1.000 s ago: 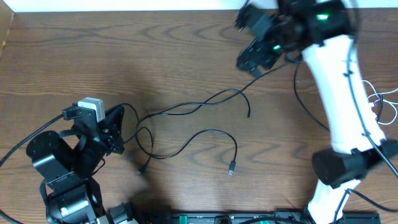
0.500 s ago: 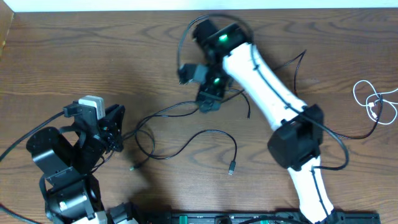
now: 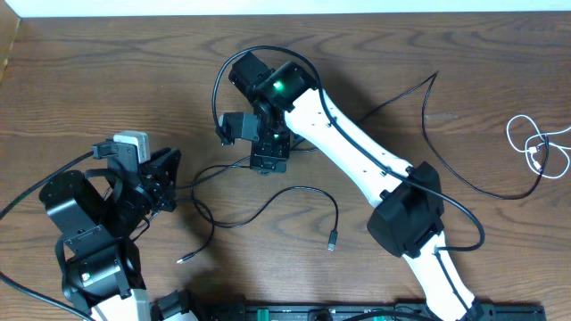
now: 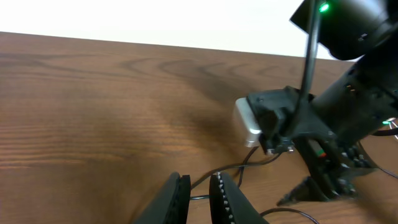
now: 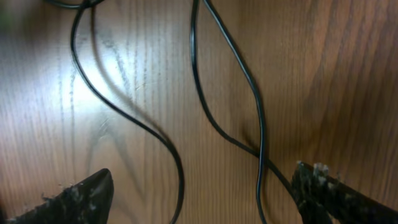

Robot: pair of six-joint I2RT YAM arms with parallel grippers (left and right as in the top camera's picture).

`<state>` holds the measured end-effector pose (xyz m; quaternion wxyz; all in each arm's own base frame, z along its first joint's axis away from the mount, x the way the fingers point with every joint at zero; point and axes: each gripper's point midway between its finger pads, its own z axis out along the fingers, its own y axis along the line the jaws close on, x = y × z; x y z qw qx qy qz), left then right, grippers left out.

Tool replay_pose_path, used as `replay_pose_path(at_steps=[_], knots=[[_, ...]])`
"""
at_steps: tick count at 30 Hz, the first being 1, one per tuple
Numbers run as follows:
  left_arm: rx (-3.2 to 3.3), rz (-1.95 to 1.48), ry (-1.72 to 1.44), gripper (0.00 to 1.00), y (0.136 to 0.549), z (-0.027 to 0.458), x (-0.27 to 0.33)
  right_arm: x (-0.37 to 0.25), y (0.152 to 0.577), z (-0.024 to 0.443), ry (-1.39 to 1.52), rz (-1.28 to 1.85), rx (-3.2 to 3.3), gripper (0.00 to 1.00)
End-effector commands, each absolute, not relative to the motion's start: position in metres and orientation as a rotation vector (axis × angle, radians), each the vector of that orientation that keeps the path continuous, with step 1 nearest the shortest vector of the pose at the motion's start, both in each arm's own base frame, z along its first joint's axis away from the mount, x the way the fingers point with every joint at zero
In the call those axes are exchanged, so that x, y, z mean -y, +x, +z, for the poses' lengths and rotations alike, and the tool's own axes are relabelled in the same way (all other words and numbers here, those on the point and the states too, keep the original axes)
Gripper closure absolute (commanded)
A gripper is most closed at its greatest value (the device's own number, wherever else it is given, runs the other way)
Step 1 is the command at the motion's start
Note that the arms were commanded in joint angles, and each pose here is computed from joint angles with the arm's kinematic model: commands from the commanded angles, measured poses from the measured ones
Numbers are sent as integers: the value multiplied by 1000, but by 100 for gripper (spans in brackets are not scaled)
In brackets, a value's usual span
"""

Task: Untangle cables

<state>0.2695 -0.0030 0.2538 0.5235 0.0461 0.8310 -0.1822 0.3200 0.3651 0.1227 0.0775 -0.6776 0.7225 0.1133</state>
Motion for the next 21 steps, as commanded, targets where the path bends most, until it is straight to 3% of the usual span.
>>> replay_pose_path(at_steps=[1, 10, 16, 18, 21], knots=[[-1982, -422, 110, 79, 270, 257, 1, -369, 323, 93, -2045, 339, -2213, 12], [-1983, -423, 109, 76, 270, 257, 1, -390, 322, 47, -2074, 390, -2213, 13], [-1983, -423, 109, 76, 270, 257, 1, -408, 314, 43, -2075, 423, -2178, 16], [-1983, -423, 109, 76, 270, 257, 1, -413, 313, 43, -2075, 424, -2163, 33], [-1984, -423, 109, 76, 270, 257, 1, -419, 312, 43, -2040, 423, -2179, 88]])
